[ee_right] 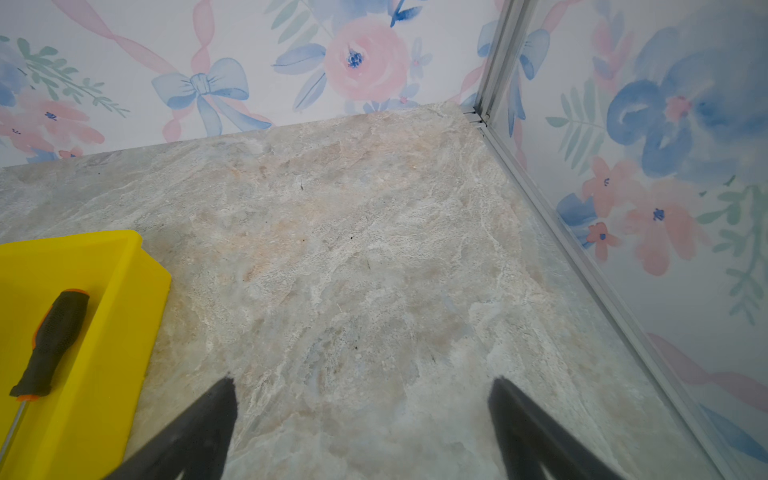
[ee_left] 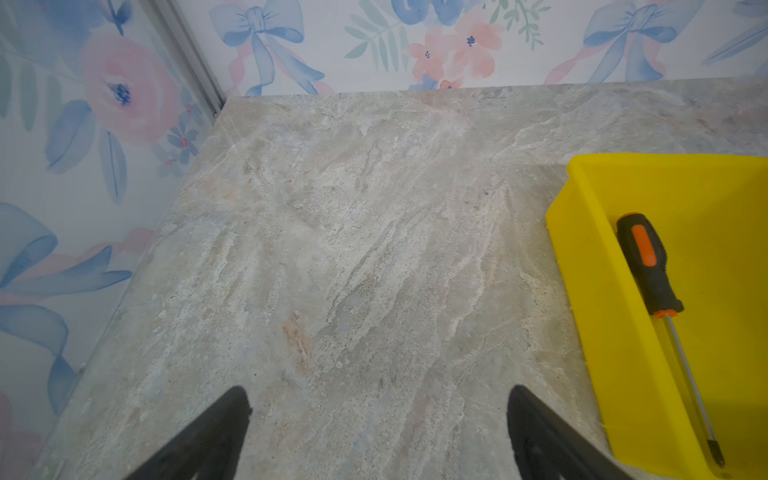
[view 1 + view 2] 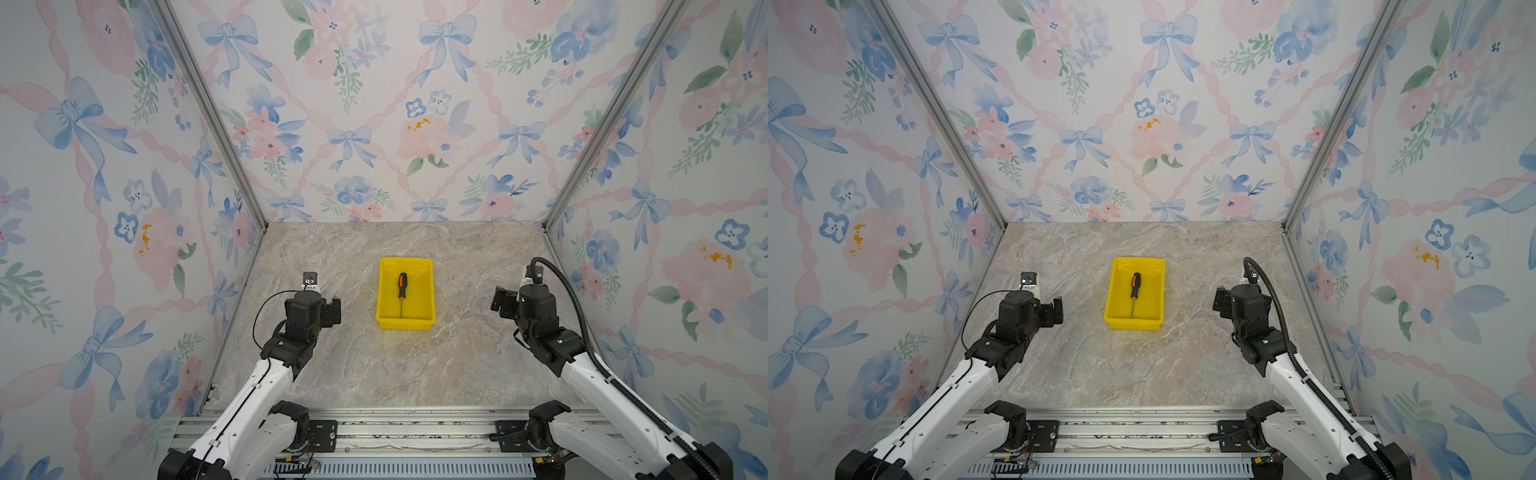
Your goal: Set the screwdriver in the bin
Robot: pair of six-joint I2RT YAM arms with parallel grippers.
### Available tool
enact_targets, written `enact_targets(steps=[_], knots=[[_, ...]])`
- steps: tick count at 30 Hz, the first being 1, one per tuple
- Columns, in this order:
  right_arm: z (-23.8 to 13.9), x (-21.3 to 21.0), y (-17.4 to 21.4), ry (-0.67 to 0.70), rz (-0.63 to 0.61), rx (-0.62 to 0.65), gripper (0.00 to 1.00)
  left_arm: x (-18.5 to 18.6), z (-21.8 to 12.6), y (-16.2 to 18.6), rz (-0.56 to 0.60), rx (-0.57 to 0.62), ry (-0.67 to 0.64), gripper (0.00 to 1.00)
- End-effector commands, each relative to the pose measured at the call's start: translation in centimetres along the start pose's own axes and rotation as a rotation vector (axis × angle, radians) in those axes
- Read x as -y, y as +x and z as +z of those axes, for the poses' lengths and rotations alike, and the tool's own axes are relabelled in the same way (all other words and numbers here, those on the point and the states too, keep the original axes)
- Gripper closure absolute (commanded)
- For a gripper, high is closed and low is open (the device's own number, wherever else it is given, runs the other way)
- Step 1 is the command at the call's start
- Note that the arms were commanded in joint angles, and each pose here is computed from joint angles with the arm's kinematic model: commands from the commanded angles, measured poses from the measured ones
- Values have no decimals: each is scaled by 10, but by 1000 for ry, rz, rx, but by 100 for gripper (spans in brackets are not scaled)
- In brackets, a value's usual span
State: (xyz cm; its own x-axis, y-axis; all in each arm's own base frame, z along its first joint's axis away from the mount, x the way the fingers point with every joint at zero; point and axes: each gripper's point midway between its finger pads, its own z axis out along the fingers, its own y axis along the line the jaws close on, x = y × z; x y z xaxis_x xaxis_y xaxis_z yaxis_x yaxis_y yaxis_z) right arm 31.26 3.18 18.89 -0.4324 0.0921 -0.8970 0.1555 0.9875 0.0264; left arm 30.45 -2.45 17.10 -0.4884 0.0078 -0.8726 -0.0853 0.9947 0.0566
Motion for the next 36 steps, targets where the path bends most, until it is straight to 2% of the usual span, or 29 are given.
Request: enact_targets(steps=[1, 3, 7, 9, 11, 15, 18, 21, 36], knots=[[-3, -20, -5, -150, -107, 112, 3, -23, -7, -2, -2, 57, -89, 3], [1, -15, 6, -126, -167, 95, 3, -30, -10, -2, 24, 106, -114, 2], [10, 3, 26, -57, -177, 37, 3, -37, -15, 6, 69, 212, -135, 2], [12, 5, 34, -54, -193, 35, 3, -42, -20, 12, 43, 267, -145, 2], [14, 10, 43, -37, -208, 24, 3, -50, -21, 20, -31, 290, -180, 2], [17, 27, 58, 36, -206, 41, 3, -59, -13, 45, -134, 287, -207, 3], [19, 35, 59, 54, -167, 100, 3, -61, -6, 57, -141, 277, -221, 2], [25, 41, 57, 78, -159, 93, 3, -60, 2, 58, -105, 241, -226, 3], [83, 20, 30, 37, -137, 135, 3, -54, 50, 26, -57, 269, -179, 2]])
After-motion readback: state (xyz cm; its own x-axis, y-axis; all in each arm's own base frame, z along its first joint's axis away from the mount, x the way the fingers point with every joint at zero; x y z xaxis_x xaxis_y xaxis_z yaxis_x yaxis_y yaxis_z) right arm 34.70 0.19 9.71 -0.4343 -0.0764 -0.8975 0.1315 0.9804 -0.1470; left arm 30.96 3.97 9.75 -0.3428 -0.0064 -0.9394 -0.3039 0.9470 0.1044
